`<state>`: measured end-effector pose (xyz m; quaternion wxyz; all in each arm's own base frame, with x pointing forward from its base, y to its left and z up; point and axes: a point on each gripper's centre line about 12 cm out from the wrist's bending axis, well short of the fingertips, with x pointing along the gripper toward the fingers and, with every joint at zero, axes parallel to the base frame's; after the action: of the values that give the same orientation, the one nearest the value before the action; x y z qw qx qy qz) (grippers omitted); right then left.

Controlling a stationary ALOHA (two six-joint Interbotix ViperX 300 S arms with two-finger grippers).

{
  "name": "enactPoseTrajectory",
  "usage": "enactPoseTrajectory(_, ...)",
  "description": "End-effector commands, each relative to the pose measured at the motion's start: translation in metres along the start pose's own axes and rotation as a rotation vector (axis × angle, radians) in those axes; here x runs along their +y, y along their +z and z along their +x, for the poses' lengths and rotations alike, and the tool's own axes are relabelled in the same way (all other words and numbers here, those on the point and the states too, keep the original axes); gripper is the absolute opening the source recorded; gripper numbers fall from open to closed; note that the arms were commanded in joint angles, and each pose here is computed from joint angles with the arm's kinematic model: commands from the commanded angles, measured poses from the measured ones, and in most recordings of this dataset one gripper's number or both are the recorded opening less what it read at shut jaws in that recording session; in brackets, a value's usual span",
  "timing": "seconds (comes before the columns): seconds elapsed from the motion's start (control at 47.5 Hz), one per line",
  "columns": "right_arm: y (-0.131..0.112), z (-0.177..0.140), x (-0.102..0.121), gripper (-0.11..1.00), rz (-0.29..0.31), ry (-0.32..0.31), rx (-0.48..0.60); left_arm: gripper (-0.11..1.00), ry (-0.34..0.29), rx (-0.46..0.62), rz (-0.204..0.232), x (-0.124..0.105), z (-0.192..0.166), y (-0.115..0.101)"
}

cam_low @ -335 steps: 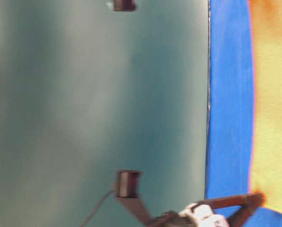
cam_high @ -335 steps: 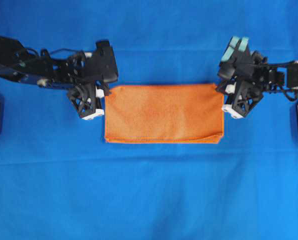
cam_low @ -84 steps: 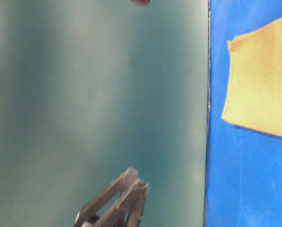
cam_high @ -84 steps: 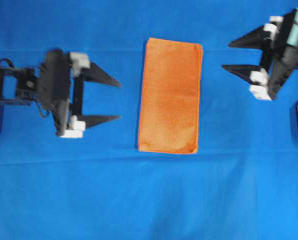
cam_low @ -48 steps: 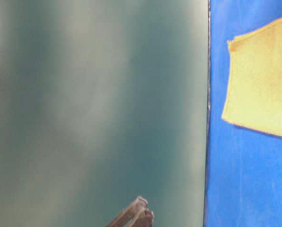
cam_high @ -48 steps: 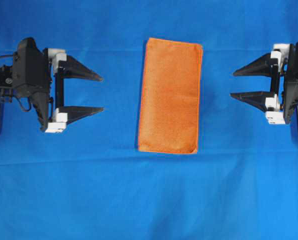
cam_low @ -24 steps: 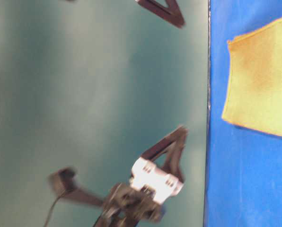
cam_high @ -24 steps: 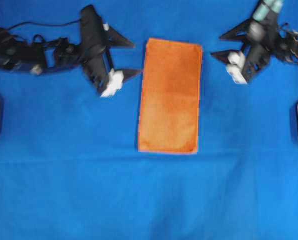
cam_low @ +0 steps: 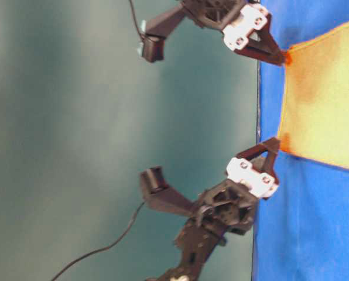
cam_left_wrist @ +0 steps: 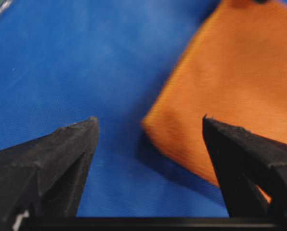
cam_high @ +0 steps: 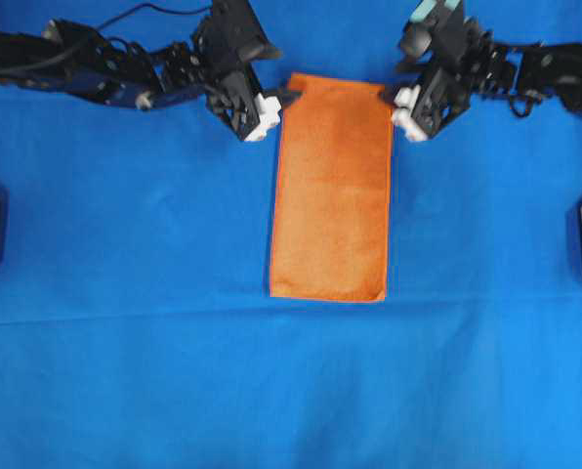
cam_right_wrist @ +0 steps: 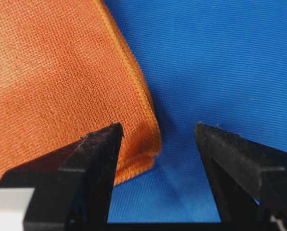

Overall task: Fold the orange towel.
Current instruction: 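Grasp the far corners of the narrow towel strip with both grippers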

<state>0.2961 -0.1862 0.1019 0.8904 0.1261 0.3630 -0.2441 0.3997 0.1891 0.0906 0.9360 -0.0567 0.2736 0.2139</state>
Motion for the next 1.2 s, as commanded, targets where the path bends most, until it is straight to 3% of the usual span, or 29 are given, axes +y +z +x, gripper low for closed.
enactPoseTrajectory(0.0,0.009,0.003,-0.002,0.64,0.003,0.001,-0.028,0.81,0.011,-0.044,-0.007,0.006,0.004,0.012)
enactPoseTrajectory(0.189,0.001,0.01,-0.01,0.61,0.02,-0.013,-0.001,0.76,0.015,-0.034,-0.008,0.008,0.016,0.007)
enactPoseTrajectory(0.273,-0.001,0.012,-0.01,0.55,0.014,-0.013,0.006,0.65,0.011,-0.021,0.003,0.005,0.018,0.005)
enactPoseTrajectory(0.379,-0.001,0.013,-0.01,0.38,0.004,-0.011,0.007,0.41,0.002,-0.009,0.02,0.001,0.018,0.0)
enactPoseTrajectory(0.505,-0.001,0.013,-0.01,0.05,-0.008,-0.008,0.007,0.11,-0.01,-0.01,0.041,-0.005,0.017,0.0)
enactPoseTrajectory(0.547,-0.001,0.013,-0.01,0.04,-0.007,-0.007,0.004,0.03,-0.014,-0.01,0.056,-0.007,0.017,0.0)
enactPoseTrajectory(0.841,0.001,0.012,-0.008,0.04,0.004,0.0,-0.013,0.02,-0.007,-0.017,0.076,-0.003,0.015,0.004)
enactPoseTrajectory(1.178,0.018,-0.015,-0.007,0.04,0.003,-0.019,-0.058,0.02,-0.008,-0.065,0.112,-0.004,-0.011,0.036)
